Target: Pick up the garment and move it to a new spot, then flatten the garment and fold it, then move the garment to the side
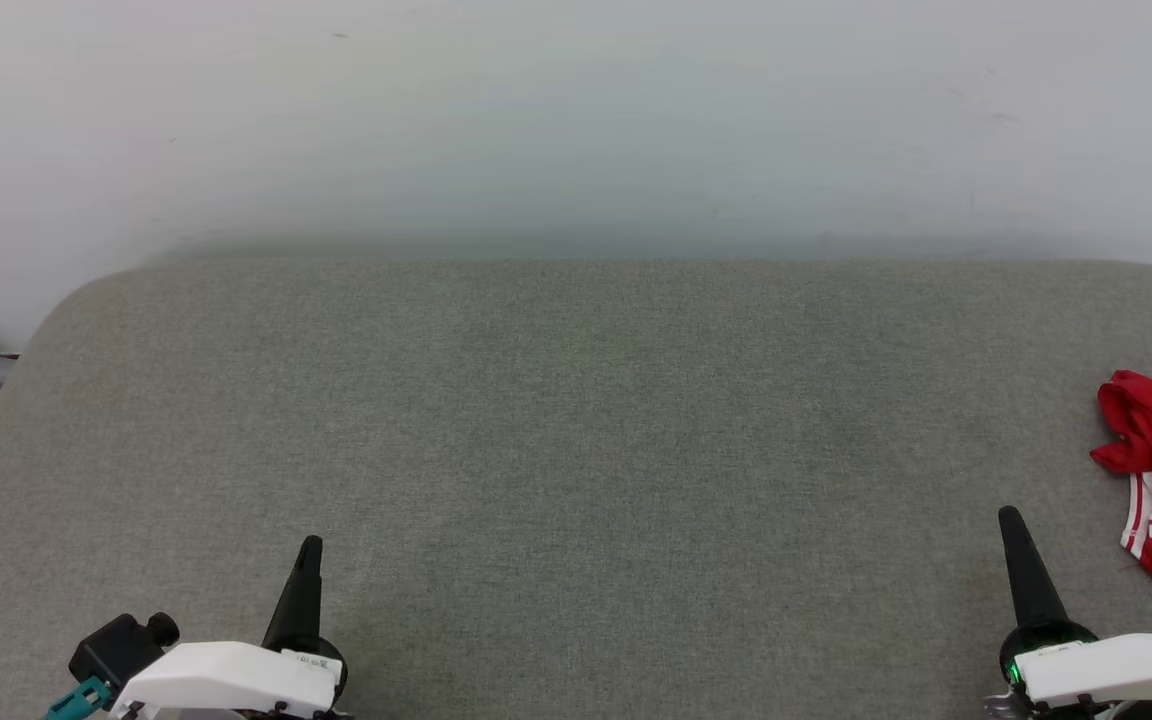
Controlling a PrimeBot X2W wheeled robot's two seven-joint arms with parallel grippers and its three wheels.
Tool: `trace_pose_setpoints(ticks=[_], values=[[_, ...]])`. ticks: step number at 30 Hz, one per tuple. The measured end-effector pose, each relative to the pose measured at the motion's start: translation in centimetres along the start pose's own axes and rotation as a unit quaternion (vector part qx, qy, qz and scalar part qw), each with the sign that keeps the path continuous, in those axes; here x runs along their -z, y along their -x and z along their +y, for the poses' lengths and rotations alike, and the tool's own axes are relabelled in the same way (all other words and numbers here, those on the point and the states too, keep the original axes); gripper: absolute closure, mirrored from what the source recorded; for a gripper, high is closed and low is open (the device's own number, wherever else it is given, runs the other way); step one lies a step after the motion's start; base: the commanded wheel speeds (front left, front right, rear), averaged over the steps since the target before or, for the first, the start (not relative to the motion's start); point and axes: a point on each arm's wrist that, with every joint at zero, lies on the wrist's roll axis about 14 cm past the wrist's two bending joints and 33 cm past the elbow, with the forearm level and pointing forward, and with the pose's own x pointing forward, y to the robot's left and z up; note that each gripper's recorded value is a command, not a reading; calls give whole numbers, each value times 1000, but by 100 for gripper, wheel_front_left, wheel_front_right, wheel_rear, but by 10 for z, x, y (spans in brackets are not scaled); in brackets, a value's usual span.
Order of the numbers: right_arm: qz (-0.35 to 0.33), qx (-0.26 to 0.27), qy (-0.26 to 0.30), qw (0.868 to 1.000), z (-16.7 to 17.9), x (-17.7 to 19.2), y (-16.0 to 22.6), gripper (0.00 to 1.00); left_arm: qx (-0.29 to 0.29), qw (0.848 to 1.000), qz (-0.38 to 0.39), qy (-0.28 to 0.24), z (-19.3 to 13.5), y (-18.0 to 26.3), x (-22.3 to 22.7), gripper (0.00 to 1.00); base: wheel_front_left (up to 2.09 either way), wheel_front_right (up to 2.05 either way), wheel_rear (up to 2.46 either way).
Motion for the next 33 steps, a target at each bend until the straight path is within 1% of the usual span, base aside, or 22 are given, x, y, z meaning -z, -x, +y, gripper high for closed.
trace_pose_setpoints(ticks=[15, 33], values=[[5, 2, -76, 997, 0, 0, -7, 100, 8, 997, 5, 83, -4, -9, -3, 100, 0, 0, 0], [9, 1, -156, 988, 1, -2, -13, 100, 17, 986, 10, 168, -7, -16, -6, 100, 0, 0, 0]])
